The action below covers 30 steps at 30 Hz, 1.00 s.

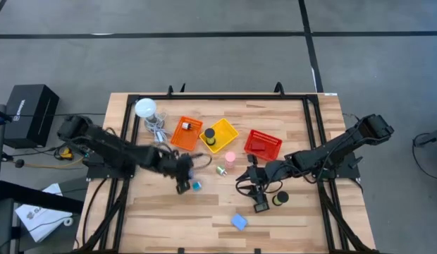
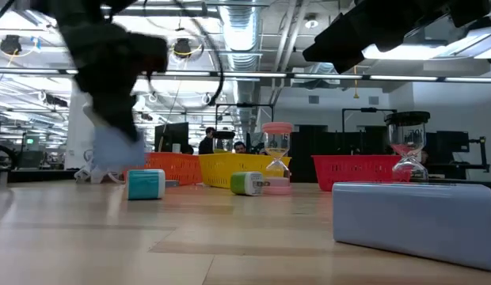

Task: Pick & Place Office items
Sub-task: Put the left blue charger adapter in the orange bin

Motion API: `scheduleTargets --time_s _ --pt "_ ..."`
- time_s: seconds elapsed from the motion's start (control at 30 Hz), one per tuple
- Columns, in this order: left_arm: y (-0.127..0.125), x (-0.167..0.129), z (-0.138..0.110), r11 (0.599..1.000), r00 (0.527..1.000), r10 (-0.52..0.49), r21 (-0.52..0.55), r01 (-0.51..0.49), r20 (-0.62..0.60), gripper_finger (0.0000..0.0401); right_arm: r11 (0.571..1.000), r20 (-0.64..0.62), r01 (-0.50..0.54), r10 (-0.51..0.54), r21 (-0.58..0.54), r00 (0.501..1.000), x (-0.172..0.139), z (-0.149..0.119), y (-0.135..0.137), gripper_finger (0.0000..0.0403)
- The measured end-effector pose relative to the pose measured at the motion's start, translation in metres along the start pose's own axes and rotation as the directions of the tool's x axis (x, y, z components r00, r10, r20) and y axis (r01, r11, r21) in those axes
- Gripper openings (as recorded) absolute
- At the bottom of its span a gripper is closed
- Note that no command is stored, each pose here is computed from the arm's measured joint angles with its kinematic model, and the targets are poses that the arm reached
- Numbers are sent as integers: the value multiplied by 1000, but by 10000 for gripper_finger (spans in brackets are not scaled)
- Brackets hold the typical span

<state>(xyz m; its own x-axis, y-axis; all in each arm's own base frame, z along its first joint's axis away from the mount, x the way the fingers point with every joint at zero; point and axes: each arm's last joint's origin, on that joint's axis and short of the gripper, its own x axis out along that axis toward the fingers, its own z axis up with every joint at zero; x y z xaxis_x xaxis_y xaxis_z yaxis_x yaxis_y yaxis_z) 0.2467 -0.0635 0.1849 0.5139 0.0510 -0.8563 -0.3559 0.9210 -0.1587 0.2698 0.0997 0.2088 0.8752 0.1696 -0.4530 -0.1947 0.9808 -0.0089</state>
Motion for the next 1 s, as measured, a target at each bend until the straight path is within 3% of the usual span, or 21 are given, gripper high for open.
scheduleTargets --time_s 0.13,0.23,0.4,0.63,1.0 --pt "24 -31 21 997 989 1 79 -13 146 125 1000 -1 0 0 -1 1000 0 0 0 130" --pt "50 -54 35 991 956 91 73 -116 280 116 1000 0 2 -2 -3 1000 0 0 -1 130" --pt "92 -75 49 966 898 236 12 -259 372 123 1000 1 3 -3 -26 1000 0 0 -1 130" --pt "125 -61 57 941 900 323 3 -339 291 120 1000 1 6 -6 -24 1000 0 0 -2 130" --pt "143 -13 58 920 918 383 46 -389 101 128 1000 0 5 -5 -25 1000 0 0 -2 130"
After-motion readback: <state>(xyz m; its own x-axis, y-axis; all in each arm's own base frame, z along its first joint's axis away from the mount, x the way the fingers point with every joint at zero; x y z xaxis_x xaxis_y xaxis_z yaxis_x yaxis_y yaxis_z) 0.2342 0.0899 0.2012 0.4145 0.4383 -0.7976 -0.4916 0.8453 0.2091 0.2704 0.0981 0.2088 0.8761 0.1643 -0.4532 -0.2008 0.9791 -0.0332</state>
